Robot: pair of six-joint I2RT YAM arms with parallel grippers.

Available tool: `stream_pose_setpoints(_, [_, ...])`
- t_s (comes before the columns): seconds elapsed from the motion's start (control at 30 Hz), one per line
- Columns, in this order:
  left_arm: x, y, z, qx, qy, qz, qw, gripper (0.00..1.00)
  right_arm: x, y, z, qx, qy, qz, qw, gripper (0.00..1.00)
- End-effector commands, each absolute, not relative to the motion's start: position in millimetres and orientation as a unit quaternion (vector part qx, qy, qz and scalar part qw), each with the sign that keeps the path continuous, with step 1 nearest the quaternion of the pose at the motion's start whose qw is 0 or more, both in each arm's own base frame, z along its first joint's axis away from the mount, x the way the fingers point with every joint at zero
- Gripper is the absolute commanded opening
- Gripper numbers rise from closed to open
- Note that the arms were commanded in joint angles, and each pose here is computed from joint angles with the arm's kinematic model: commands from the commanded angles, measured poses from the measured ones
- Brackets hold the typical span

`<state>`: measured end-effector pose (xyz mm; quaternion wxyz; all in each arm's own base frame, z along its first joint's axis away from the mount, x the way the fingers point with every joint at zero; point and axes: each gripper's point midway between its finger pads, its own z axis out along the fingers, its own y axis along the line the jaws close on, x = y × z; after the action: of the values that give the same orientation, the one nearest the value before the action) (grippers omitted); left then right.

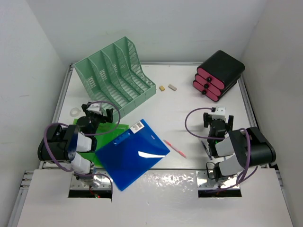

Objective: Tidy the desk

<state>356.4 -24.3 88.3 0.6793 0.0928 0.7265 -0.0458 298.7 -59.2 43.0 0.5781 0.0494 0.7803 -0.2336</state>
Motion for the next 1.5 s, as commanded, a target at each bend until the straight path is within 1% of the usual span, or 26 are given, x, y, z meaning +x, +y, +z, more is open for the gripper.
stream_pose_setpoints(0.0, [364, -23, 112, 0.094, 0.697, -0.044, 0.71, 1.0, 291, -63, 50, 0.064, 0.767, -0.233, 0.595, 0.99])
stream_pose_setpoints(0.13, [364, -24, 112, 0.101, 0.695, -0.045, 0.71, 0.99, 289, -55, 59, 0.038, 0.76, -0.218, 0.612, 0.99])
stream_pose_setpoints(0.23, [355, -30, 120, 0.121, 0.679, -0.047, 0.723, 0.94, 293, -44, 78, 0.018, 0.755, -0.197, 0.625, 0.99])
stream_pose_setpoints(0.3, [347, -27, 119, 0.113, 0.676, -0.04, 0.727, 0.91, 306, -25, 96, 0.032, 0.76, -0.131, 0.636, 0.98])
stream_pose_setpoints(0.33, [346, -26, 125, 0.099, 0.669, -0.041, 0.735, 0.91, 312, -16, 127, 0.028, 0.742, -0.106, 0.661, 0.91])
stream_pose_setpoints(0.4, [351, -23, 147, 0.09, 0.652, -0.038, 0.752, 0.9, 325, -7, 166, 0.061, 0.756, -0.068, 0.648, 0.86])
stream_pose_setpoints(0.43, [351, -24, 121, 0.097, 0.704, -0.041, 0.703, 0.9, 329, -11, 181, 0.084, 0.756, -0.071, 0.645, 0.84])
stream_pose_setpoints(0.47, [352, -28, 151, 0.11, 0.685, -0.042, 0.719, 0.9, 334, -11, 186, 0.094, 0.763, -0.072, 0.635, 0.79])
stream_pose_setpoints(0.5, [362, -31, 179, 0.119, 0.673, -0.047, 0.729, 0.9, 342, -10, 210, 0.117, 0.758, -0.064, 0.638, 0.76])
stream_pose_setpoints(0.53, [360, -33, 171, 0.124, 0.699, -0.054, 0.702, 0.9, 346, -10, 219, 0.132, 0.756, -0.064, 0.638, 0.74])
stream_pose_setpoints(0.57, [356, -36, 189, 0.139, 0.686, -0.054, 0.713, 0.89, 354, -5, 217, 0.135, 0.762, -0.073, 0.629, 0.73])
stream_pose_setpoints(0.6, [359, -40, 202, 0.154, 0.681, -0.057, 0.713, 0.88, 364, 2, 241, 0.138, 0.75, -0.075, 0.643, 0.74])
stream_pose_setpoints(0.63, [356, -39, 182, 0.159, 0.722, -0.059, 0.67, 0.87, 369, 4, 247, 0.14, 0.75, -0.093, 0.64, 0.74])
stream_pose_setpoints(0.67, [364, -37, 199, 0.16, 0.725, -0.052, 0.668, 0.87, 379, 10, 262, 0.142, 0.743, -0.134, 0.64, 0.75])
stream_pose_setpoints(0.73, [358, -35, 182, 0.169, 0.77, -0.052, 0.613, 0.86, 394, 14, 273, 0.153, 0.737, -0.158, 0.639, 0.8])
stream_pose_setpoints(0.8, [363, -34, 205, 0.175, 0.768, -0.046, 0.615, 0.87, 418, 17, 280, 0.188, 0.727, -0.163, 0.64, 0.82])
stream_pose_setpoints(0.9, [366, -40, 228, 0.19, 0.77, -0.063, 0.606, 0.87, 442, 17, 282, 0.229, 0.703, -0.174, 0.651, 0.8])
stream_pose_setpoints(0.93, [367, -43, 219, 0.185, 0.787, -0.078, 0.583, 0.86, 447, 17, 280, 0.239, 0.697, -0.178, 0.653, 0.79])
stream_pose_setpoints(0.97, [372, -45, 233, 0.185, 0.781, -0.084, 0.59, 0.87, 452, 16, 277, 0.25, 0.692, -0.182, 0.653, 0.78])
stream_pose_setpoints(1.03, [378, -50, 234, 0.178, 0.784, -0.101, 0.586, 0.87, 464, 14, 272, 0.269, 0.681, -0.199, 0.651, 0.69])
stream_pose_setpoints(1.07, [380, -54, 241, 0.183, 0.778, -0.112, 0.591, 0.87, 468, 14, 274, 0.277, 0.676, -0.201, 0.653, 0.6])
stream_pose_setpoints(1.13, [384, -58, 244, 0.182, 0.774, -0.125, 0.593, 0.87, 476, 14, 259, 0.276, 0.682, -0.211, 0.643, 0.55])
stream_pose_setpoints(1.33, [392, -64, 235, 0.183, 0.778, -0.145, 0.584, 0.87, 501, -5, 217, 0.311, 0.715, -0.18, 0.6, 0.54])
stream_pose_setpoints(1.37, [391, -64, 233, 0.183, 0.778, -0.146, 0.582, 0.87, 501, -5, 212, 0.307, 0.721, -0.186, 0.593, 0.55])
stream_pose_setpoints(1.4, [392, -65, 231, 0.186, 0.779, -0.148, 0.58, 0.87, 503, -6, 208, 0.306, 0.723, -0.193, 0.589, 0.59])
stream_pose_setpoints(1.47, [393, -66, 230, 0.188, 0.78, -0.15, 0.578, 0.87, 505, -7, 198, 0.304, 0.729, -0.206, 0.577, 0.61])
